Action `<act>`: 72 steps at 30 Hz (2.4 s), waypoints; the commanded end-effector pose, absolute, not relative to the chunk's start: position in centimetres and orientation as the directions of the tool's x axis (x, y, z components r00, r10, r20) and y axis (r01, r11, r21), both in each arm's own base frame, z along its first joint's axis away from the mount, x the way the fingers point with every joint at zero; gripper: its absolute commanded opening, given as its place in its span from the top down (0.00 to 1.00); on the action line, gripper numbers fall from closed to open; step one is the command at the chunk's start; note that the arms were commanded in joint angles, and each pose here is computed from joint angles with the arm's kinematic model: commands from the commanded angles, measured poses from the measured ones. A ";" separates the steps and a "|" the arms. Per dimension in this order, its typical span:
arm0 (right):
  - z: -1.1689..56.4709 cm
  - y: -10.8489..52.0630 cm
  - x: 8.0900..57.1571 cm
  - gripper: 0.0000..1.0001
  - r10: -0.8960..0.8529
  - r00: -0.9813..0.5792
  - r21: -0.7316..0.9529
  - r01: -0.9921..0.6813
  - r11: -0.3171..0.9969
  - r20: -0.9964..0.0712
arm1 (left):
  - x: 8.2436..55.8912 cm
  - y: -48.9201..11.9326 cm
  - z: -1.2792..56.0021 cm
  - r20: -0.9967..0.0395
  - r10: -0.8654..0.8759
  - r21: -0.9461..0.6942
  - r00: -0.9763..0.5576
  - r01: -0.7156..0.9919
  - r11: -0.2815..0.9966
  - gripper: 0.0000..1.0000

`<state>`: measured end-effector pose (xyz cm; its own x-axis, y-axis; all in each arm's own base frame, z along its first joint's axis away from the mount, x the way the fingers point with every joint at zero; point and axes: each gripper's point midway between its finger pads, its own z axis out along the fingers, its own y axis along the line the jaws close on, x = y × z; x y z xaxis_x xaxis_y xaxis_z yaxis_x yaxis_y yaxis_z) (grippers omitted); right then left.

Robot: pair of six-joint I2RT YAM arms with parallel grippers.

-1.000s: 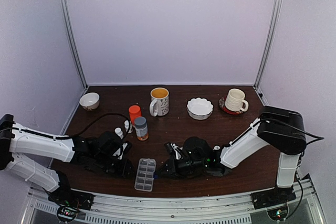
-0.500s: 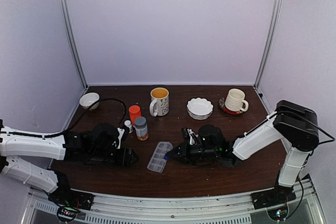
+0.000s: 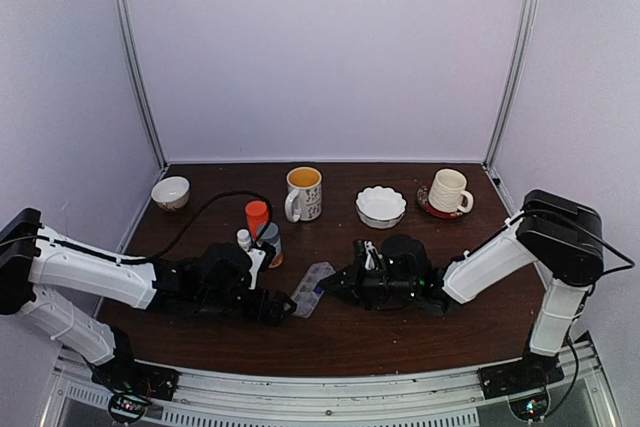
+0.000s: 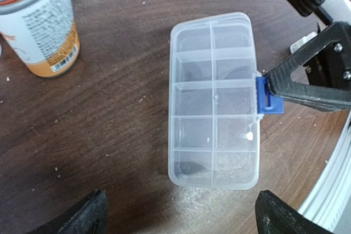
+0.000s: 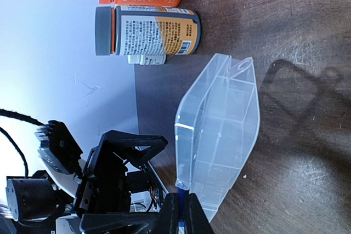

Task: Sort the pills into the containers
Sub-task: Open the pill container at the center of the board.

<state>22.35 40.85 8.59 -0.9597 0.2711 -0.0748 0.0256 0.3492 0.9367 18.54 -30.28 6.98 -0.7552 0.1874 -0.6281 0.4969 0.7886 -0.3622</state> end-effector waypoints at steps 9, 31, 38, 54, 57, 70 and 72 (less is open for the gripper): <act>8.9 40.6 23.5 1.00 0.337 -0.941 0.947 0.067 0.315 -0.045 | 19.6 -34.6 9.5 -0.715 0.261 -0.253 -0.649 0.588 0.768 0.02; 9.7 40.9 23.6 1.00 0.340 -0.940 0.953 0.075 0.294 -0.031 | 21.4 -33.1 6.4 -0.611 0.451 0.090 -0.650 0.509 0.856 0.10; 11.0 41.1 23.7 1.00 0.341 -0.940 0.959 0.066 0.276 -0.033 | 21.4 -33.3 6.5 -0.599 0.496 0.163 -0.629 0.510 0.844 0.10; 13.0 41.2 23.8 1.00 0.340 -0.939 0.964 0.049 0.261 -0.045 | 21.3 -33.2 6.2 -0.589 0.501 0.173 -0.634 0.507 0.844 0.16; 13.0 41.0 23.8 1.00 0.344 -0.938 0.962 0.047 0.271 -0.051 | 21.0 -33.8 6.6 -0.603 0.487 0.128 -0.632 0.527 0.841 0.25; 13.0 40.4 24.1 1.00 0.354 -0.931 0.939 0.039 0.341 -0.090 | 20.2 -34.7 10.2 -0.668 0.431 0.011 -0.606 0.572 0.820 0.07; 13.1 40.4 24.1 1.00 0.356 -0.930 0.939 0.038 0.343 -0.093 | 20.2 -34.7 10.5 -0.670 0.438 0.019 -0.599 0.576 0.818 0.08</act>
<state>23.27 40.43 11.60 -0.9411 0.3339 -0.0539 0.0680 0.3428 0.9369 20.25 -34.03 8.75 -0.6293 0.4514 -0.6326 0.5532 0.8319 0.0433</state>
